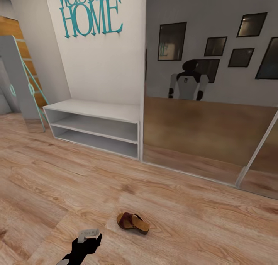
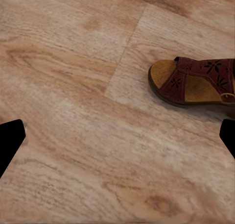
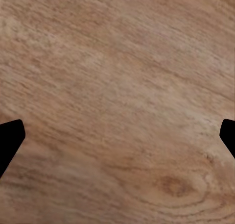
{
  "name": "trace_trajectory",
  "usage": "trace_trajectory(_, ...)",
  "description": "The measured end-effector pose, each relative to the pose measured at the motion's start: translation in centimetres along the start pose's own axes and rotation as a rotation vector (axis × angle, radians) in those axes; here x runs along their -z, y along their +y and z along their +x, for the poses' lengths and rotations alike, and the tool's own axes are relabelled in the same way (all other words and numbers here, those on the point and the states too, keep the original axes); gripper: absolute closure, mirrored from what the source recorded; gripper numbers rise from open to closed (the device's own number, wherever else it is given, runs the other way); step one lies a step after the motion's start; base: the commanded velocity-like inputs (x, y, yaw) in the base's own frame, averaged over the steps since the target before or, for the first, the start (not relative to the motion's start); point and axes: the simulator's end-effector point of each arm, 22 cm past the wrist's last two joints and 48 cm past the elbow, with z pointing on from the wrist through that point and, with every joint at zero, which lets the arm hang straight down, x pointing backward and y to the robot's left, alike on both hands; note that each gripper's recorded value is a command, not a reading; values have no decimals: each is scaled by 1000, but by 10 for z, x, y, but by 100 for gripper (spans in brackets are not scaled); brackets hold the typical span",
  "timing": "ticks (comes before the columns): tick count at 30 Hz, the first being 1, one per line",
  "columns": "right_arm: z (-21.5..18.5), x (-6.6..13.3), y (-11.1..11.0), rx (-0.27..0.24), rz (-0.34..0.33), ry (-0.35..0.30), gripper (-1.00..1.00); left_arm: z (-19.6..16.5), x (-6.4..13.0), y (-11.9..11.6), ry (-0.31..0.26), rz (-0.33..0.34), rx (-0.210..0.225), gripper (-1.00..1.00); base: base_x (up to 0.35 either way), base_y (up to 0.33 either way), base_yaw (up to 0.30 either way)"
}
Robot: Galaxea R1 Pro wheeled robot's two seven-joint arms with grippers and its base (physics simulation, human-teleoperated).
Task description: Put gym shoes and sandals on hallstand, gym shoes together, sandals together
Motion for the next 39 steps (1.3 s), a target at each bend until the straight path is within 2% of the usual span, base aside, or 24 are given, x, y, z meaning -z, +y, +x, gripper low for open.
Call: trace_trajectory(39,3,-1,1,1,-1,7,-100,4,-1,0,10,-1,1,-100,0,0,299)
